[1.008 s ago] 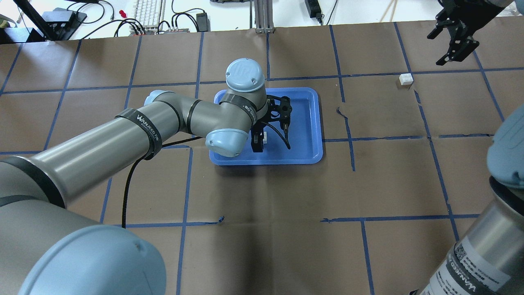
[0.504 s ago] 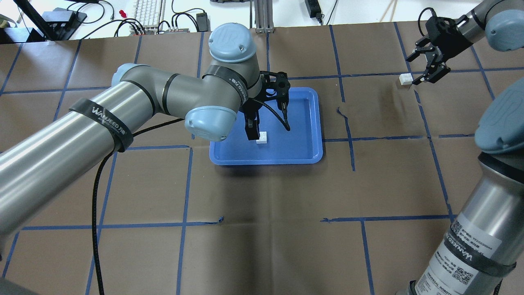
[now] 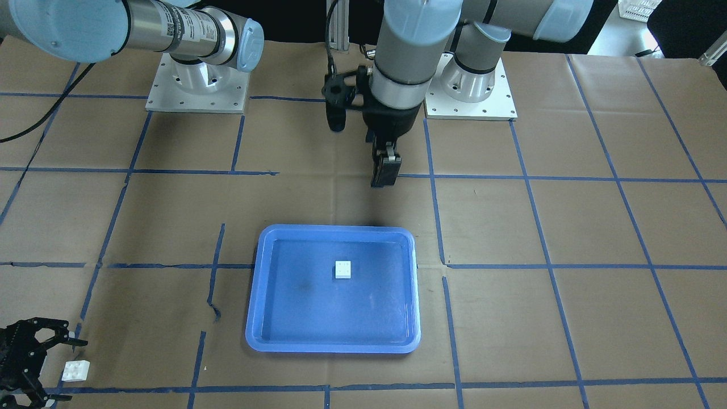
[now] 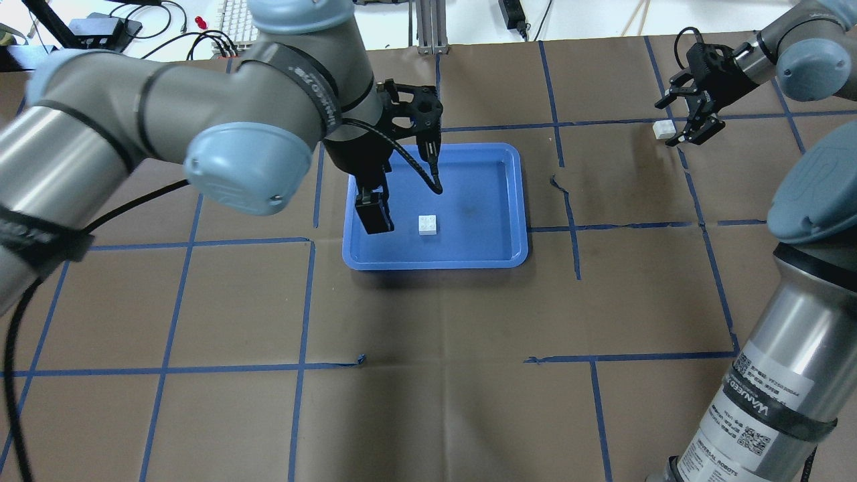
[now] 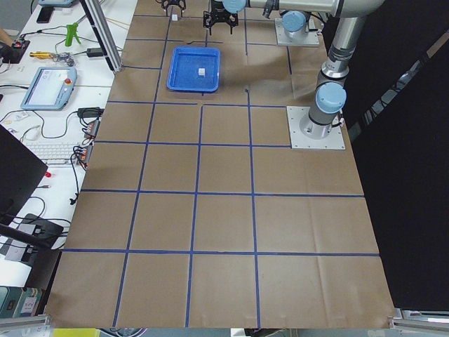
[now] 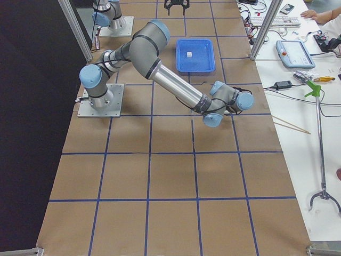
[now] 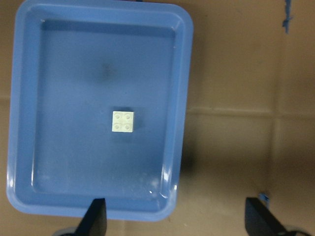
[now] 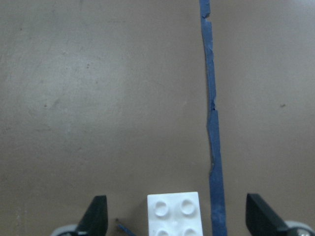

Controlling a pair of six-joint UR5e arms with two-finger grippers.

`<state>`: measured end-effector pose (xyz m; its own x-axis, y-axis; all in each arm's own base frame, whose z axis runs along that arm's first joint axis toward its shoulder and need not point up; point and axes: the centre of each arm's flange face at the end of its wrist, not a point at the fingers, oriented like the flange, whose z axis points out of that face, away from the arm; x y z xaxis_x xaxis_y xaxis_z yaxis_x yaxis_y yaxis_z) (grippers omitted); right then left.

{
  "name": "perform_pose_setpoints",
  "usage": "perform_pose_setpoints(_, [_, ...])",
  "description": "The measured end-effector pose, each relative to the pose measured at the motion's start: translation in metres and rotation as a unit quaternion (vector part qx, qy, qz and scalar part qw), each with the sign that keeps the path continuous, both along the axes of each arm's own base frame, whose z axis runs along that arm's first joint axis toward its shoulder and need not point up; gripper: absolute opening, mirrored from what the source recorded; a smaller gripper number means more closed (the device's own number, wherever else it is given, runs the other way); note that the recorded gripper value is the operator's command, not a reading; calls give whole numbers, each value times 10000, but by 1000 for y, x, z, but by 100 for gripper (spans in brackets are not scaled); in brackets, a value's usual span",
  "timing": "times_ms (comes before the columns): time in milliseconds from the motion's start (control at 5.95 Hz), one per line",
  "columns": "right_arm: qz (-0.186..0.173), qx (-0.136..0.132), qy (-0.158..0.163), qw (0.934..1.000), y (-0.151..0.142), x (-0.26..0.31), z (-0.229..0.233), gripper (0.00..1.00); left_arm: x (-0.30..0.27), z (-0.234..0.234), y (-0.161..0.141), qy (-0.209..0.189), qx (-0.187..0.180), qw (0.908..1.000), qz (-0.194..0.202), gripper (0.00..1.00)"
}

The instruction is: Assemble white blocks and place on blue tray

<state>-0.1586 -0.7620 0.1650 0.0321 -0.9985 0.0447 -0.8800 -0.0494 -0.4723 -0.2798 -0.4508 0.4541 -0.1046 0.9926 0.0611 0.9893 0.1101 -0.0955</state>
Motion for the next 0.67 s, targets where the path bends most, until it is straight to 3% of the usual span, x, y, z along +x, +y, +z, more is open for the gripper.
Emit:
perform_pose_setpoints(336, [-8, 25, 33, 10000, 0, -1, -3, 67, 10, 19, 17, -158, 75, 9944, 1037, 99])
perform_pose_setpoints(504, [-13, 33, 52, 10000, 0, -2, -3, 55, 13, 22, 18, -259, 58, 9832, 1805, 99])
perform_pose_setpoints(672, [-9, 44, 91, 9999, 1, -3, -2, 46, 16, 28, 16, -248, 0, 9590, 2824, 99])
